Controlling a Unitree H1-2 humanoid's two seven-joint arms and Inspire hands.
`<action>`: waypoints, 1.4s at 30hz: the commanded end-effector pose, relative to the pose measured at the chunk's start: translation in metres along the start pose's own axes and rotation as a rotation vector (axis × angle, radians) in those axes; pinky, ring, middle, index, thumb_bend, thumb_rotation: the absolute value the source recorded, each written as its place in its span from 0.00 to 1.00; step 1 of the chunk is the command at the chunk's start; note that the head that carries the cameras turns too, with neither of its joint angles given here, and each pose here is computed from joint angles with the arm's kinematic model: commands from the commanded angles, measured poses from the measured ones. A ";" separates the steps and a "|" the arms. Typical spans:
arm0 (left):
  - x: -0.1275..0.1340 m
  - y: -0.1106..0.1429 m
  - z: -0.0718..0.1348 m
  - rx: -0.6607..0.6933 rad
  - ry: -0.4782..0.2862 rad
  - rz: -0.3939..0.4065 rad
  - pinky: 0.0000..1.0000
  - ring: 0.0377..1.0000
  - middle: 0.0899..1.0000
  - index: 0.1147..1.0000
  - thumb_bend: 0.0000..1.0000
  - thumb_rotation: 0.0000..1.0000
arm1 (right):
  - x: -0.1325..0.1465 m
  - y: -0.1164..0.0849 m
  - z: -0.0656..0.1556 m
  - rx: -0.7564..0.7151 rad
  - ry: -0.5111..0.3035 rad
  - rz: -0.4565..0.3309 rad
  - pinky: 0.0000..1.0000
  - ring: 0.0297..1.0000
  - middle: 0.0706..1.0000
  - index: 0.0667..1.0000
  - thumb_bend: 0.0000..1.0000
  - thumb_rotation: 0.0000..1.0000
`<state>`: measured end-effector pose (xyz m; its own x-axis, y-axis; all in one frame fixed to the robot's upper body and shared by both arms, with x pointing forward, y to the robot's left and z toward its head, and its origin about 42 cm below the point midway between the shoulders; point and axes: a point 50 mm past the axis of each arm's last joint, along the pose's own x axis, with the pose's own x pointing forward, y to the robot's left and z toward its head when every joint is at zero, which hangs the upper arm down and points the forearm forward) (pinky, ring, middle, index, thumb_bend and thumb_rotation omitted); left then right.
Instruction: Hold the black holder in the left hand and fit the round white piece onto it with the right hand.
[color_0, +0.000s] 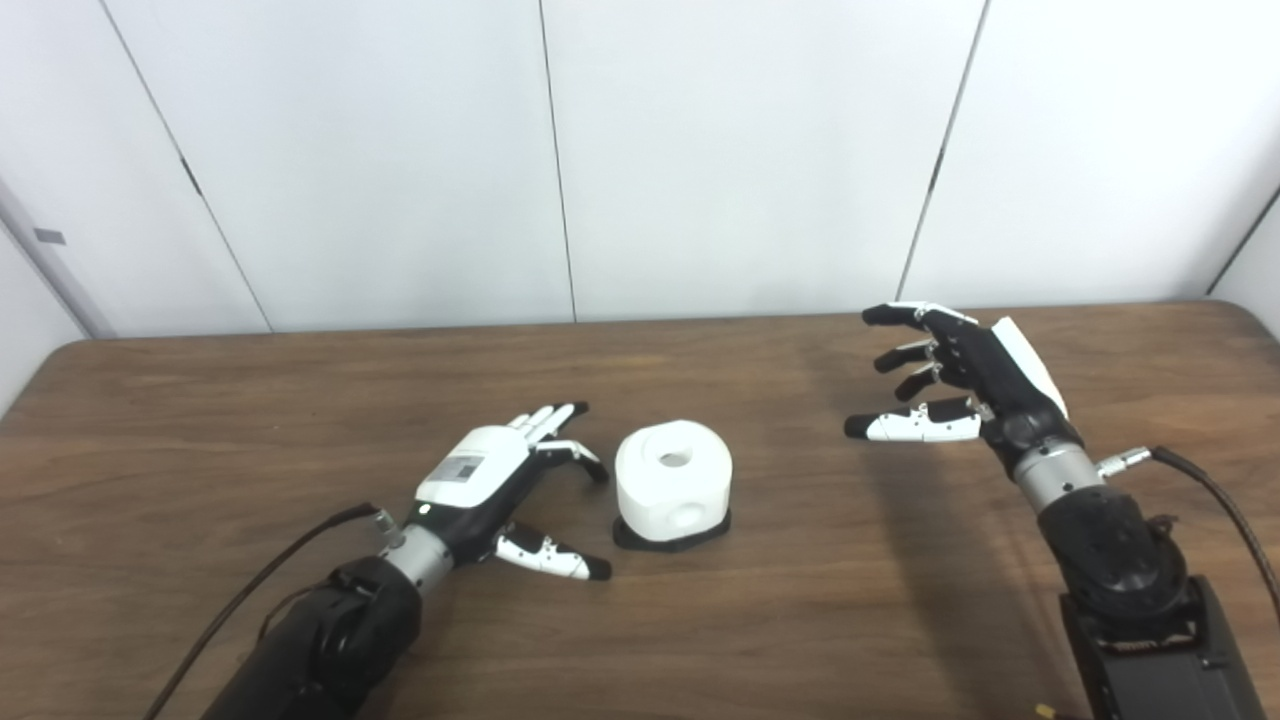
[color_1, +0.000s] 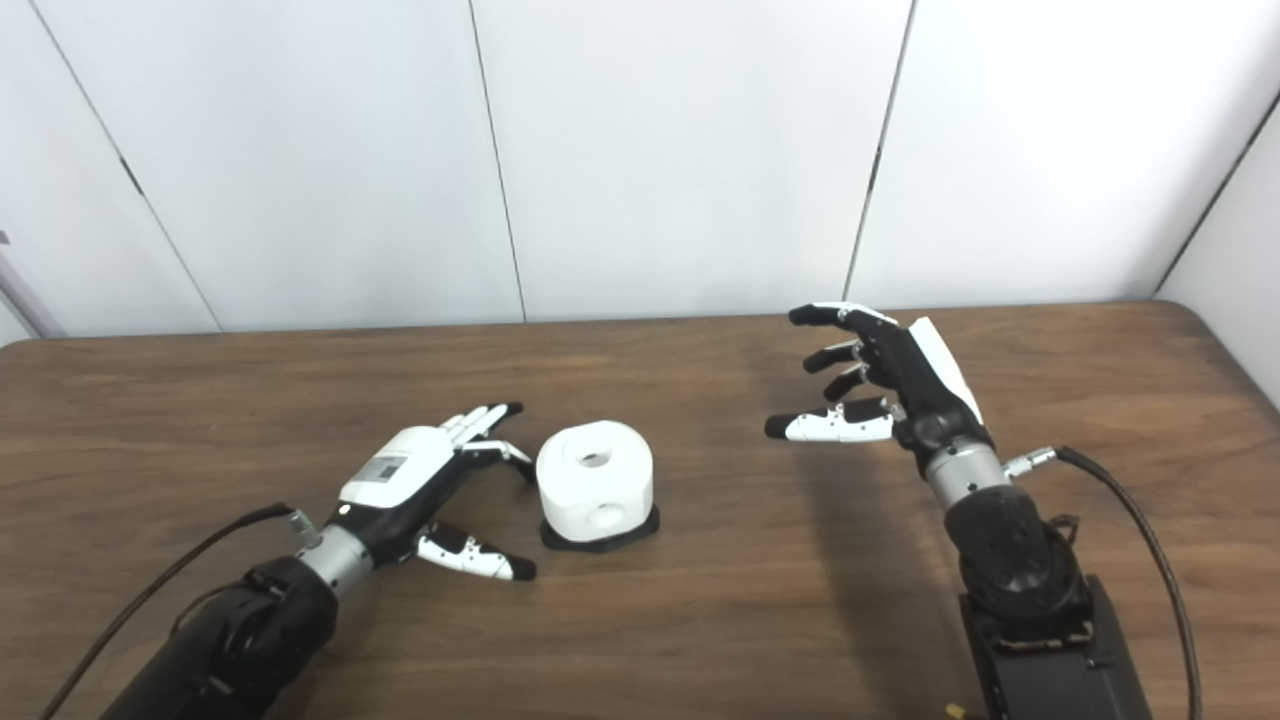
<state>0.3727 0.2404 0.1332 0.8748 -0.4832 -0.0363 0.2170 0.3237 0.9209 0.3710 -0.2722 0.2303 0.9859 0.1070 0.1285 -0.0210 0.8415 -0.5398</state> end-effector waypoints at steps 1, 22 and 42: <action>-0.020 0.005 -0.033 -0.033 0.147 0.015 0.92 1.00 0.98 0.89 0.92 0.21 | 0.008 -0.012 0.016 -0.011 -0.095 -0.037 0.48 0.63 0.81 0.72 0.75 0.00; -0.007 0.029 0.020 -0.980 -0.100 0.557 0.60 0.69 0.72 0.72 0.67 0.16 | -0.005 0.016 0.004 0.093 -0.112 -0.100 0.49 0.58 0.66 0.65 0.62 0.07; -0.011 0.026 0.018 -0.933 -0.090 0.548 0.60 0.71 0.76 0.74 0.74 0.06 | -0.016 0.045 -0.003 0.245 -0.066 -0.173 0.56 0.66 0.69 0.67 0.62 0.19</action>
<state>0.3554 0.2405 0.1441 0.9551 -0.1193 0.2711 0.0891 0.9886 0.1210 0.3503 -0.2387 0.1828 0.9848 -0.0212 0.1726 0.0730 0.9513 -0.2995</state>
